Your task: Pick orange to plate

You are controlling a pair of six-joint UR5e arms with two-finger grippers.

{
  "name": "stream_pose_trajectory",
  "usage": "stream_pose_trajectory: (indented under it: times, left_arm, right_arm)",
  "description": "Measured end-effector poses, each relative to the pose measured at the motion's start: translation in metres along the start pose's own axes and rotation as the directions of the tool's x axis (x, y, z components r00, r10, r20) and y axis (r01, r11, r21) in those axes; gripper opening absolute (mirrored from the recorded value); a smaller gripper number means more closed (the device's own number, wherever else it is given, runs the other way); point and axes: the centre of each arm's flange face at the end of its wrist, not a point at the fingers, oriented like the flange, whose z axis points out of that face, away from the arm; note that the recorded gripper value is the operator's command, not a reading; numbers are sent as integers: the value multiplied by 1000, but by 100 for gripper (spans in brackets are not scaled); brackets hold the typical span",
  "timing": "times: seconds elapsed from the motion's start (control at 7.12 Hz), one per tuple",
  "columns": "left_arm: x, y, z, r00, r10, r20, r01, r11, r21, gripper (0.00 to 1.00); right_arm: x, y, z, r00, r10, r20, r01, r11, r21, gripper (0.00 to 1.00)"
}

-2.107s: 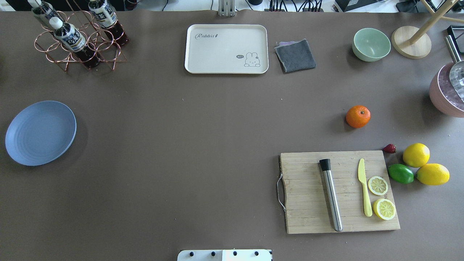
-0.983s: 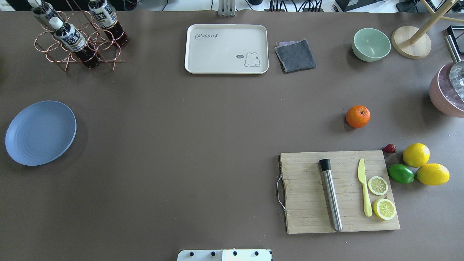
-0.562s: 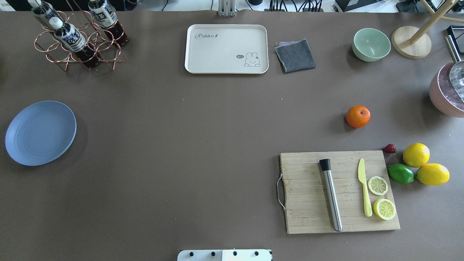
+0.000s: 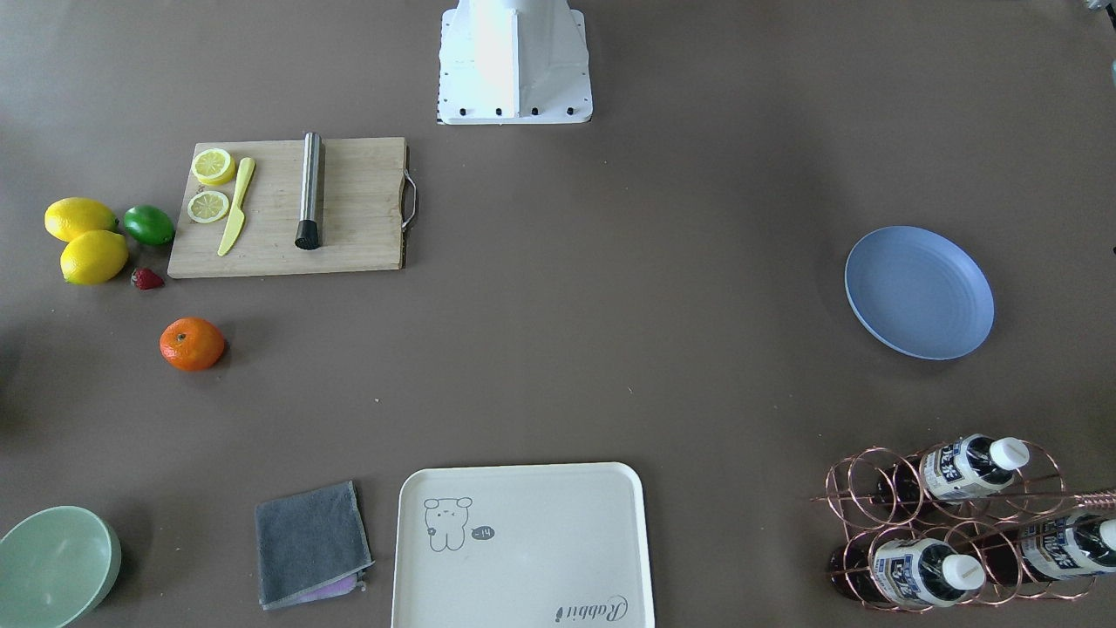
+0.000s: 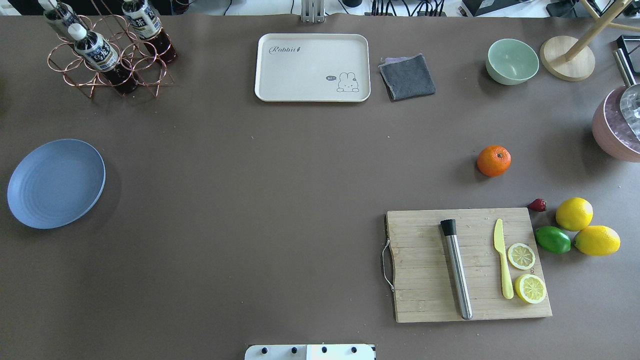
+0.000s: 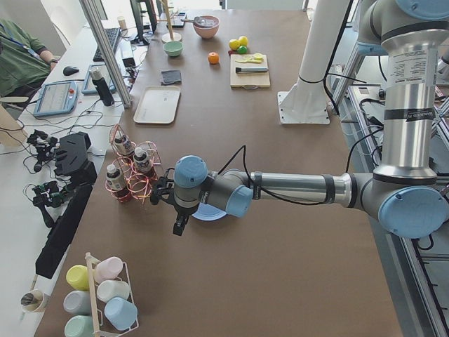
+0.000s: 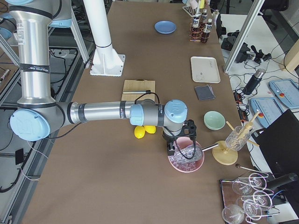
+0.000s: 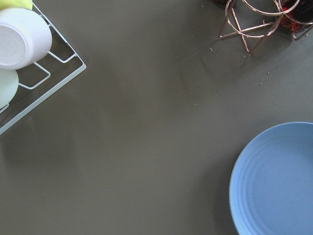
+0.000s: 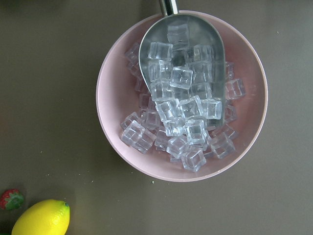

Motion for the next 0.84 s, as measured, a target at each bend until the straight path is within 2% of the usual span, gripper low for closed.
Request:
stream_pose_trajectory:
  times: [0.28, 0.42, 0.84]
  left_arm:
    - [14, 14, 64, 997, -62, -55, 63, 998, 28, 98]
    - [26, 20, 89, 996, -75, -56, 77, 996, 36, 98]
    - [59, 37, 134, 997, -47, -62, 47, 999, 1, 97]
  right_arm:
    - [-2, -2, -1, 1000, -4, 0, 4, 1000, 2, 100]
    - [-3, -3, -2, 1000, -7, 0, 7, 1000, 4, 100]
    - [-1, -8, 1, 999, -47, -3, 47, 998, 40, 100]
